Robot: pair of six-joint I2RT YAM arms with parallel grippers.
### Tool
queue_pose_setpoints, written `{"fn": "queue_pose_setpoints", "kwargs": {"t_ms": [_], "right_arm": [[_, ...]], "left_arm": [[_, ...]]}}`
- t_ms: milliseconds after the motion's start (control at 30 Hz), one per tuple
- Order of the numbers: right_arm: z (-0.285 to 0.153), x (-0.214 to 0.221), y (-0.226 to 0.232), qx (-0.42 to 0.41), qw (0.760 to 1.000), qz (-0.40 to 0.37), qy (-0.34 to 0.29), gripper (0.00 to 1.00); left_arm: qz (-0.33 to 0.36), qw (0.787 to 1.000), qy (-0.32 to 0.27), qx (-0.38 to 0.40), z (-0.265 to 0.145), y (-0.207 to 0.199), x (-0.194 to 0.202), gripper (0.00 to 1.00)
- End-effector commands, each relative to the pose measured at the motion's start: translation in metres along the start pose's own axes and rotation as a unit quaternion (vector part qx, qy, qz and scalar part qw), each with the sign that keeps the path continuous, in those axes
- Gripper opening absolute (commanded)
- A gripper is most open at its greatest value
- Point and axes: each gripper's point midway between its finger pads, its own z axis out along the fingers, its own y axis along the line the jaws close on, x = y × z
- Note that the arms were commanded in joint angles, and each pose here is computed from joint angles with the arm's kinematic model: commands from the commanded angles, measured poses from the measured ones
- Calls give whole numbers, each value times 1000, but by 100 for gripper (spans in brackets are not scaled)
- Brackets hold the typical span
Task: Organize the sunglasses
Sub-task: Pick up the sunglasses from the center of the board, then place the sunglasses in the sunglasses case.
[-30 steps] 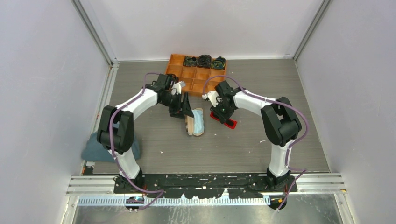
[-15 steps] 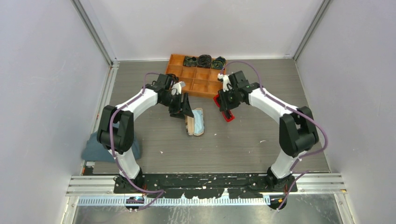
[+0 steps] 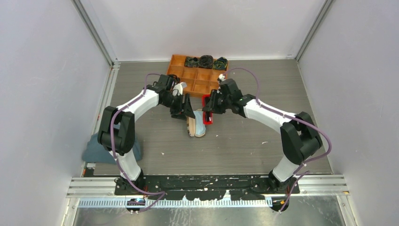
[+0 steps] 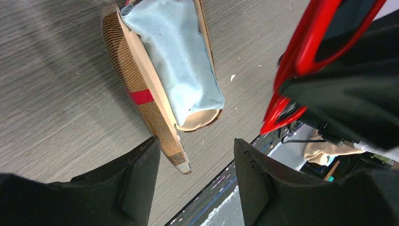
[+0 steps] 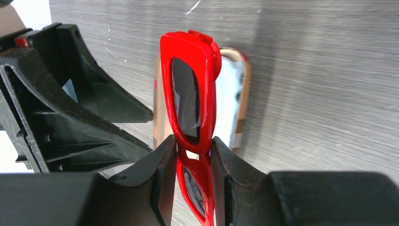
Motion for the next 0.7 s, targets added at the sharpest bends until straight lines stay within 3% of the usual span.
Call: {"fn": "queue_pose_setpoints", "kwargs": {"t_ms": [0, 300, 667], "right_arm": [[16, -15, 32, -18, 998, 27, -47, 36], [60, 7, 15, 24, 998, 57, -25, 37], [77, 33, 14, 29, 999, 45, -1, 37]], "left_arm": [[12, 1000, -12, 22, -4, -10, -7, 59], [10, 999, -12, 28, -3, -11, -8, 59], [11, 999, -13, 29, -5, -13, -9, 59]]}}
